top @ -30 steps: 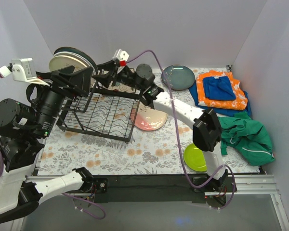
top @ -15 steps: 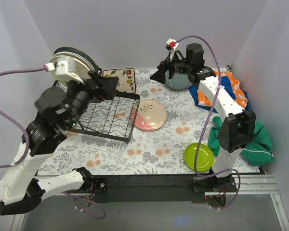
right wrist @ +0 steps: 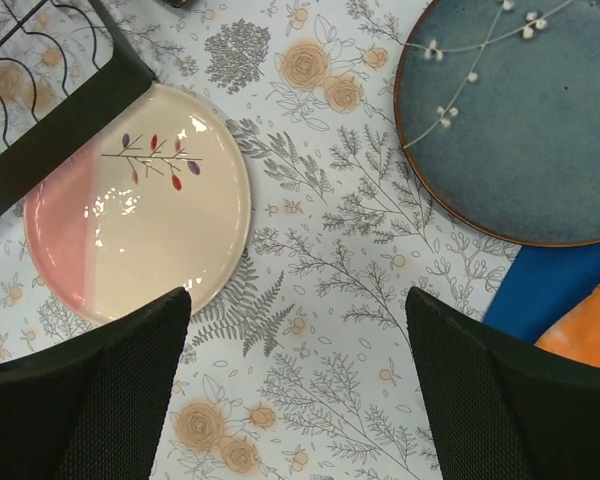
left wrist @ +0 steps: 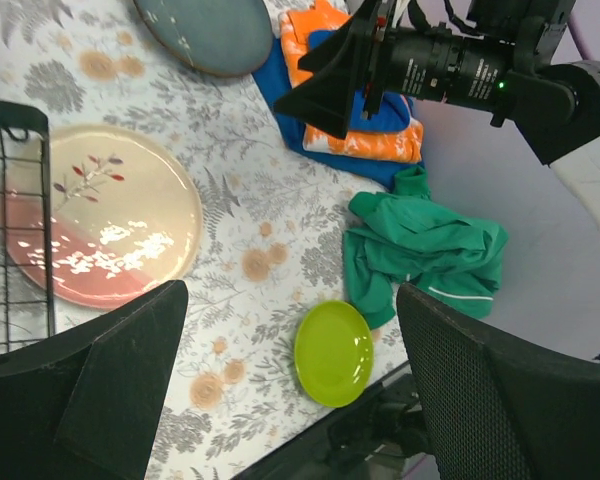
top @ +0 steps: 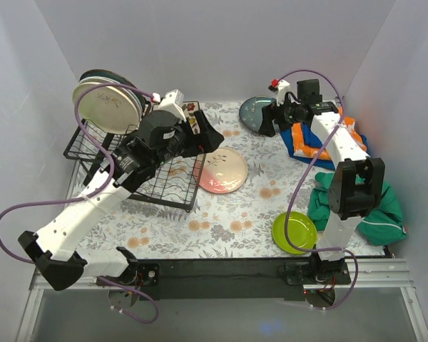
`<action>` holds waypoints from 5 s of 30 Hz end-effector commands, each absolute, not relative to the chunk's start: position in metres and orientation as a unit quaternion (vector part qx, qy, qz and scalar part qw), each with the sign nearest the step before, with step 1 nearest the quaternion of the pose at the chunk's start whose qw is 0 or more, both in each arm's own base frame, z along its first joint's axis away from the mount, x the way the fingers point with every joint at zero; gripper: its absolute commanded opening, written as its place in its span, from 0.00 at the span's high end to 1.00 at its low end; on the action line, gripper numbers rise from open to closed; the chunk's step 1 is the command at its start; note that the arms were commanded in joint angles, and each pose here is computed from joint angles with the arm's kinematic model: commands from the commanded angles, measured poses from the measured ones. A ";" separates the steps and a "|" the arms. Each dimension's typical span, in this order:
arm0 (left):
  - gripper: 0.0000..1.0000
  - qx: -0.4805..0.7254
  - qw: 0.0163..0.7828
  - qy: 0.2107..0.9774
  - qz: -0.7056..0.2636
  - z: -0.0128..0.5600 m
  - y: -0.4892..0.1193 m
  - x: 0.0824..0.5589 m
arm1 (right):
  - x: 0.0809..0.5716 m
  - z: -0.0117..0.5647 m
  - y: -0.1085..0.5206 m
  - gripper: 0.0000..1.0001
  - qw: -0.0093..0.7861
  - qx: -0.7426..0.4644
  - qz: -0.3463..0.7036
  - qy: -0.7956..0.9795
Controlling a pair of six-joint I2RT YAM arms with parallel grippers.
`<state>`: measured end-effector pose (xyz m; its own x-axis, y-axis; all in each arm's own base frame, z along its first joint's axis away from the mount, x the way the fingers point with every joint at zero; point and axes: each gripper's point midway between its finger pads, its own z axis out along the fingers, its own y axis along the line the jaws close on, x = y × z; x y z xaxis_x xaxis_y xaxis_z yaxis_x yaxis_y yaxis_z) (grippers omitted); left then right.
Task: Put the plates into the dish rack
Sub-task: Insert the plate into the dish rack, then grab a plate with the right arm, then pass the plate from the right arm to the left, then pass the plate from the left arm to the right
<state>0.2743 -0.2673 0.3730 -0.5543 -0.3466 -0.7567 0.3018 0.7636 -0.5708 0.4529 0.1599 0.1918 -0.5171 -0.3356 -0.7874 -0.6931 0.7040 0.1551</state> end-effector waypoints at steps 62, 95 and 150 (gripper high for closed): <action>0.22 -0.263 0.200 0.828 -0.453 0.234 -0.288 0.408 | 0.478 0.176 0.165 0.99 0.639 -0.601 -0.148 0.457; 0.90 -0.247 0.099 0.859 -0.437 0.187 -0.304 0.380 | 0.311 0.255 0.251 0.99 0.689 -0.632 -0.037 0.353; 1.00 0.430 0.487 0.691 -0.318 0.369 -0.205 0.210 | 0.190 0.295 0.333 0.47 0.383 -0.534 0.460 0.598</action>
<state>0.2187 -0.1977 0.3099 -0.3547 0.3649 -0.8608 0.8535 0.5023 -0.1388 0.1940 0.3297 0.2843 -0.1920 -0.2944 -0.9362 -0.9801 0.0088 0.1982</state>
